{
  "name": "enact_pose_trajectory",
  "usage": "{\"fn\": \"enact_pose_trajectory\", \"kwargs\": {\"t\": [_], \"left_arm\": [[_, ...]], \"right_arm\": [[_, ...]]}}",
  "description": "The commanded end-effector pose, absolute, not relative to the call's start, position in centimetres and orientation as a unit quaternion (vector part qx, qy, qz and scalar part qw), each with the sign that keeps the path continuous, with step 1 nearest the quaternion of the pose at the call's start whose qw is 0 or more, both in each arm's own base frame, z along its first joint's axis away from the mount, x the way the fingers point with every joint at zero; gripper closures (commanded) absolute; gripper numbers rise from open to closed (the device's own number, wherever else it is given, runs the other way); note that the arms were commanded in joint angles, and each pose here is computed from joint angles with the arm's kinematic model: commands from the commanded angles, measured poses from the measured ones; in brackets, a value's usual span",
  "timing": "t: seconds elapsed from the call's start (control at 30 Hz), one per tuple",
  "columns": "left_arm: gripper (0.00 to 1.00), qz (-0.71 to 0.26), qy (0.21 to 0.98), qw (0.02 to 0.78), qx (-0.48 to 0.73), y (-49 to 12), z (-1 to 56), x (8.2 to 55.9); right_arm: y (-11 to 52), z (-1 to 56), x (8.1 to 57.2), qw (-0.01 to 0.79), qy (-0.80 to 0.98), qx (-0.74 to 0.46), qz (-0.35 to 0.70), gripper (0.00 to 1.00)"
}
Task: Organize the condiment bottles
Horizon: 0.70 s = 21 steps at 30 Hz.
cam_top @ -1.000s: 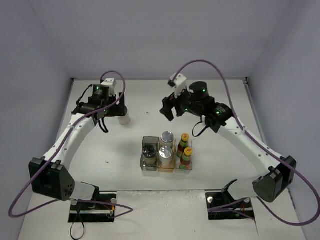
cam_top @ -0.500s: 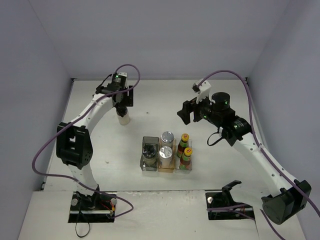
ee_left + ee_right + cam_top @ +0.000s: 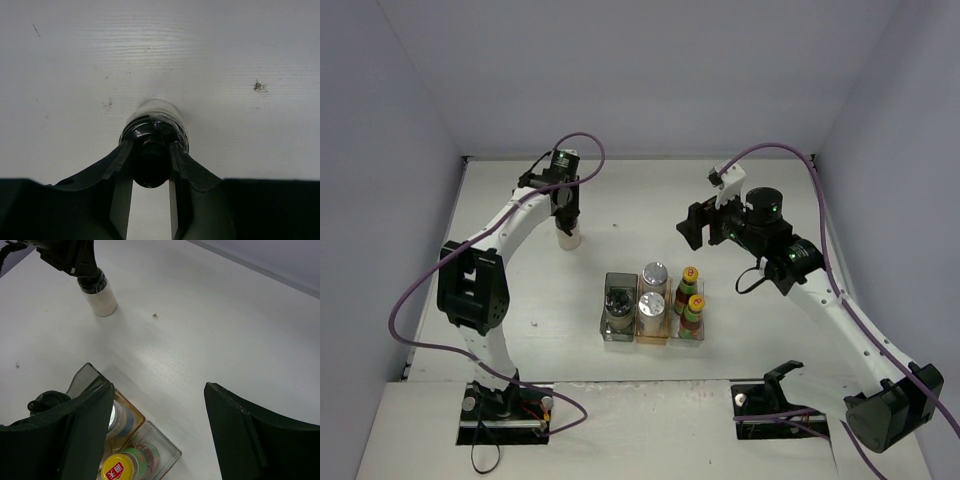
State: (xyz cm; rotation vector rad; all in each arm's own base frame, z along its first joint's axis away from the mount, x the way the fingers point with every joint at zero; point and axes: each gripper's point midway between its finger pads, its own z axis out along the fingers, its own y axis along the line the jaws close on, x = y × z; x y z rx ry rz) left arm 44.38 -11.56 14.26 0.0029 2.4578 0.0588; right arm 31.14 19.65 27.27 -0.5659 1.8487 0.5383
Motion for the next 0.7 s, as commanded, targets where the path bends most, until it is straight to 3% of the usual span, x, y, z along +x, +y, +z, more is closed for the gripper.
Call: {"fn": "enact_pose_trajectory", "kwargs": {"t": [0.0, 0.1, 0.43, 0.67], "left_arm": [[0.88, 0.017, 0.925, 0.379, -0.005, -11.7, 18.4, 45.0], [1.0, 0.003, 0.923, 0.384, 0.003, -12.3, 19.3, 44.7], [1.0, -0.052, 0.888, 0.443, 0.11, -18.5, 26.2, 41.0], [1.0, -0.086, 0.886, 0.429, 0.155, -21.0, 27.7, 37.5]], "right_arm": [[19.7, 30.2, 31.9, 0.584, 0.743, -0.232, 0.232, 0.26], [19.7, 30.1, 31.9, 0.584, 0.743, -0.231, 0.231, 0.26], [19.4, 30.1, 31.9, 0.586, 0.746, -0.216, 0.231, 0.26], [18.7, 30.5, 32.1, 0.595, 0.747, -0.202, 0.216, 0.26]]}}
